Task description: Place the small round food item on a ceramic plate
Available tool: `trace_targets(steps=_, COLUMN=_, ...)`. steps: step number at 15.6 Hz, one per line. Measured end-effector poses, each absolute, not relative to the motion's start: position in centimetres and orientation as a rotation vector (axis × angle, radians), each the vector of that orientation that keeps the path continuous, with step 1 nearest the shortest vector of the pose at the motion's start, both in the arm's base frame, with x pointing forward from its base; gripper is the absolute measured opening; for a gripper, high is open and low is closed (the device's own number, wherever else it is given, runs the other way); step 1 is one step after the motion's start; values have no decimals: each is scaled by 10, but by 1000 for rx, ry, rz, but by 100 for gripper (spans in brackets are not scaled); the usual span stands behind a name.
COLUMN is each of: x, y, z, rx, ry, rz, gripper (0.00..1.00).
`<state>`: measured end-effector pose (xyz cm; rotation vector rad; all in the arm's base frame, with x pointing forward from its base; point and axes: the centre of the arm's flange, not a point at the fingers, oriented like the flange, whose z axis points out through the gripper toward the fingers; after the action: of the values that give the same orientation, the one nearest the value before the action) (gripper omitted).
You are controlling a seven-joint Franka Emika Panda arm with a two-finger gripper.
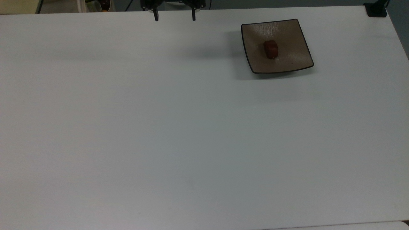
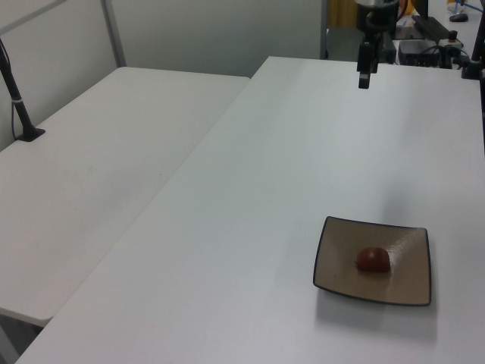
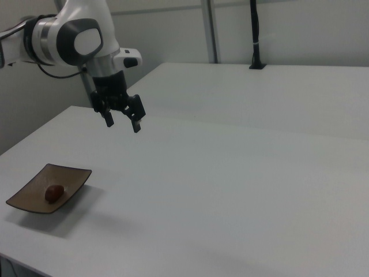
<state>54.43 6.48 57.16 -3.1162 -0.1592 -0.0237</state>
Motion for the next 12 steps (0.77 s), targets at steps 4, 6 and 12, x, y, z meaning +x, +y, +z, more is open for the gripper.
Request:
trace_targets(steps=4, x=553, y=56, z=599, rx=-3075, ry=-194, rz=-113, gripper=100)
trace_targets(steps=6, x=552, y=56, z=607, rx=-3073, ry=-199, rz=-108, gripper=100)
trace_targets(steps=12, x=551, y=57, z=614, rx=-3072, ry=-214, rz=-104, gripper=100)
